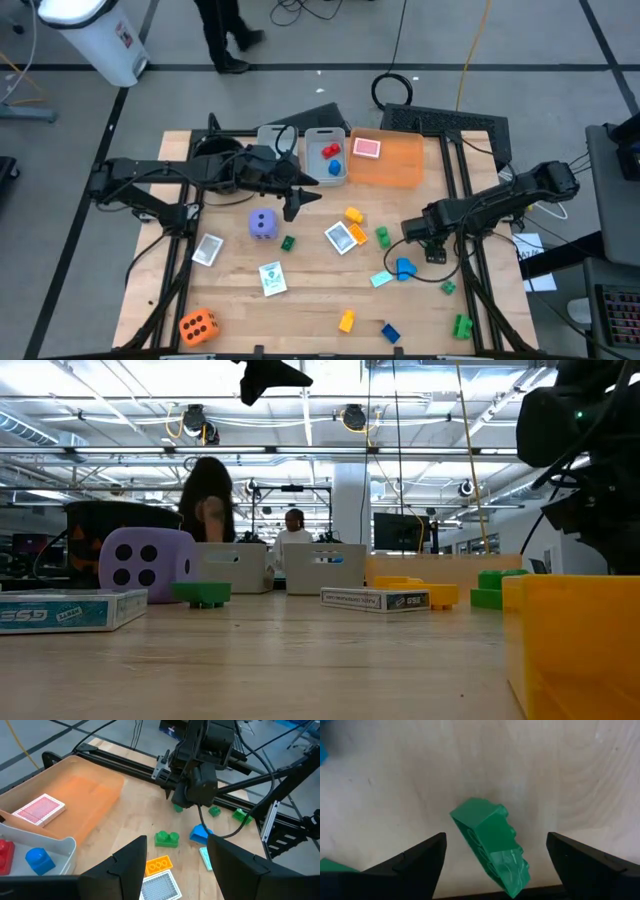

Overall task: Pick & Place Toys
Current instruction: Put the green gamepiece into the right gray bin

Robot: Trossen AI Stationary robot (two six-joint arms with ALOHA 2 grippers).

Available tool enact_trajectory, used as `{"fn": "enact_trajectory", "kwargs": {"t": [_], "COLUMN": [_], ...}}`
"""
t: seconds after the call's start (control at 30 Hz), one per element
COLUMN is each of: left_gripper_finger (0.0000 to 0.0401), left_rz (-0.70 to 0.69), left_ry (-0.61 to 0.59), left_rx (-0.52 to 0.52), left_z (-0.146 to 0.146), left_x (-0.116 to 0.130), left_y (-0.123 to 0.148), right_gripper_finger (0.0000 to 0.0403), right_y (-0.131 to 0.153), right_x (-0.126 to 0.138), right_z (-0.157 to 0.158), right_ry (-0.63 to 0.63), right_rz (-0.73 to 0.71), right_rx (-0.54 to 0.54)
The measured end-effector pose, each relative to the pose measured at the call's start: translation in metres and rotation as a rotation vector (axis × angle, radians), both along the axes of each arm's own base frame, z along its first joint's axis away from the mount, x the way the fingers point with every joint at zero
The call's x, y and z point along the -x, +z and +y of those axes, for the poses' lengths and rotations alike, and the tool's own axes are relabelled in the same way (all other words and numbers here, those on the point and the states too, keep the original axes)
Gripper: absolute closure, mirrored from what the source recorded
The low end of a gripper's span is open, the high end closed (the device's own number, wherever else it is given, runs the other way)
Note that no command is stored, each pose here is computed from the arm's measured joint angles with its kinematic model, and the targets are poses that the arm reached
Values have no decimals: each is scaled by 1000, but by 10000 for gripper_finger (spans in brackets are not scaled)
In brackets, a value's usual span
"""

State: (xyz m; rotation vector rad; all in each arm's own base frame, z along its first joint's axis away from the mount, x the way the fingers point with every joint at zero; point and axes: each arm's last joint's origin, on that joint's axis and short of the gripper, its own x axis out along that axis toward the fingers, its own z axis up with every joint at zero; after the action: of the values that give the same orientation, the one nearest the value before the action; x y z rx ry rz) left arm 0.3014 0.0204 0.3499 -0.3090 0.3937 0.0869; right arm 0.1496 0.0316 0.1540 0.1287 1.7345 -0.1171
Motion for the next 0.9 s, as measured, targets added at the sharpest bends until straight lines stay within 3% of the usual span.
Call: {"fn": "enact_trajectory", "kwargs": {"t": [0.9], "left_gripper_finger": [185], "left_rz": [47], "left_ry": [3], "left_rx": [9], "left_z": [0], "left_x": [2], "left_y": [-4], "right_gripper_finger": [302], "right_y": [-3], "right_x": [-5], "right_z": [1], "right_ry": [-34], "right_rz": [-30], "right_rx": [-2]}}
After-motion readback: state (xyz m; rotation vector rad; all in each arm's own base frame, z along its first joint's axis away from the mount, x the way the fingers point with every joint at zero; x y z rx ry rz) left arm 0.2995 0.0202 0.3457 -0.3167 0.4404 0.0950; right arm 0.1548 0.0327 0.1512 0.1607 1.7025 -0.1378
